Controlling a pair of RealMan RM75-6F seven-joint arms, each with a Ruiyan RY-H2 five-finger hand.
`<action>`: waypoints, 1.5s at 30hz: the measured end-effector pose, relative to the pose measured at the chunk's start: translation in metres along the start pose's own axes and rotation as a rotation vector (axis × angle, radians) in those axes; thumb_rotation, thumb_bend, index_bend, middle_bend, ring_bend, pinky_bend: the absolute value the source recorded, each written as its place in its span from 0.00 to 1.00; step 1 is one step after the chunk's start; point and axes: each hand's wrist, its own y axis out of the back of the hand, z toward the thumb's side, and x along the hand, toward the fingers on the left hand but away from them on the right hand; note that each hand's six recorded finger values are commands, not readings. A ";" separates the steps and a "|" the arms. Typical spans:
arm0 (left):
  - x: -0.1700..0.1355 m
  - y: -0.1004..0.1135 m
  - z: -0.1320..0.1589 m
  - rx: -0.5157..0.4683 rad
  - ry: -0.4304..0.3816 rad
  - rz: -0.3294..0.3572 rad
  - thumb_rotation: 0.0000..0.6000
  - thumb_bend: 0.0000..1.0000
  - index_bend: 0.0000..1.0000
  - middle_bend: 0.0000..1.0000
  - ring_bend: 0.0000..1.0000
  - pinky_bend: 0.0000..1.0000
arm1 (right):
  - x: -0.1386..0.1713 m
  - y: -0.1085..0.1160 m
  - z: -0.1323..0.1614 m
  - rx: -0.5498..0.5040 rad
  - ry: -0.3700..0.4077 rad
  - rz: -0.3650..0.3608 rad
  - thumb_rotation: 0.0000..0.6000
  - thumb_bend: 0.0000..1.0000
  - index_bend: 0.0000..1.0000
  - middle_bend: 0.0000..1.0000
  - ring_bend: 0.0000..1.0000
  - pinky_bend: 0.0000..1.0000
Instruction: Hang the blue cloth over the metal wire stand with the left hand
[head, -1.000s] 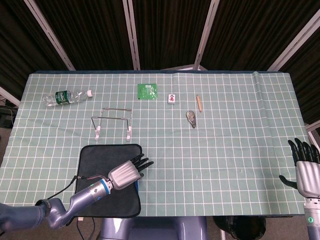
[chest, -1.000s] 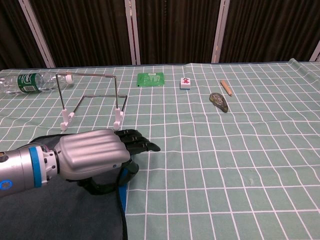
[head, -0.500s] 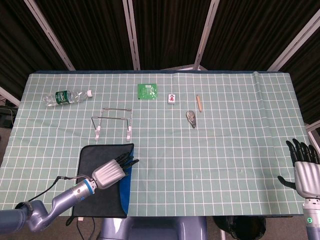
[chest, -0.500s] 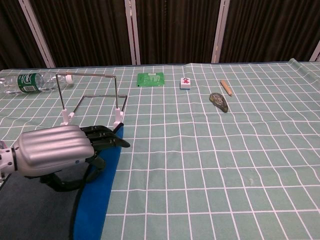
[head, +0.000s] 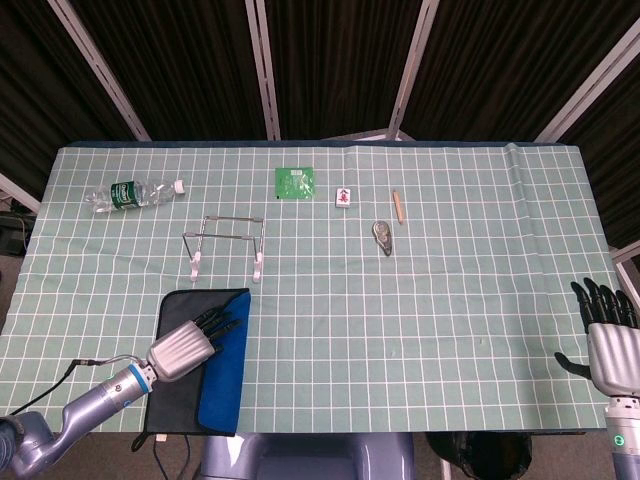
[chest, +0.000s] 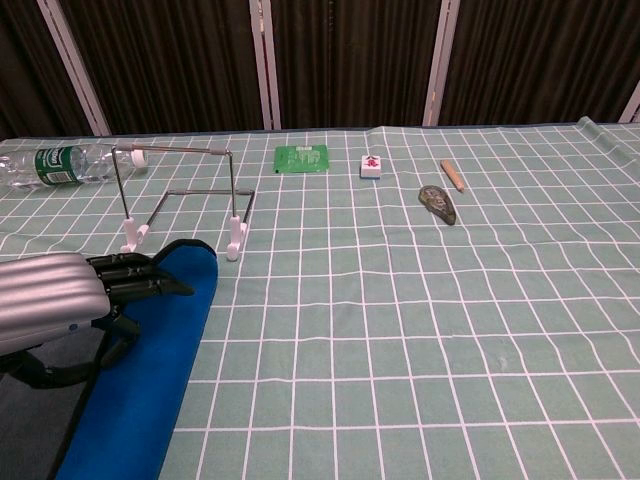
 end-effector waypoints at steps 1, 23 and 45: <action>-0.002 -0.001 -0.001 -0.003 0.002 -0.001 1.00 0.55 0.69 0.00 0.00 0.00 | 0.000 0.000 0.000 0.001 0.000 0.000 1.00 0.00 0.00 0.00 0.00 0.00; -0.063 -0.022 -0.038 -0.084 0.105 -0.041 1.00 0.55 0.69 0.00 0.00 0.00 | 0.003 -0.006 0.009 0.023 0.021 0.015 1.00 0.00 0.00 0.00 0.00 0.00; -0.075 -0.044 -0.050 -0.136 0.150 -0.080 1.00 0.55 0.69 0.00 0.00 0.00 | 0.005 -0.005 0.012 0.026 0.027 0.012 1.00 0.00 0.00 0.00 0.00 0.00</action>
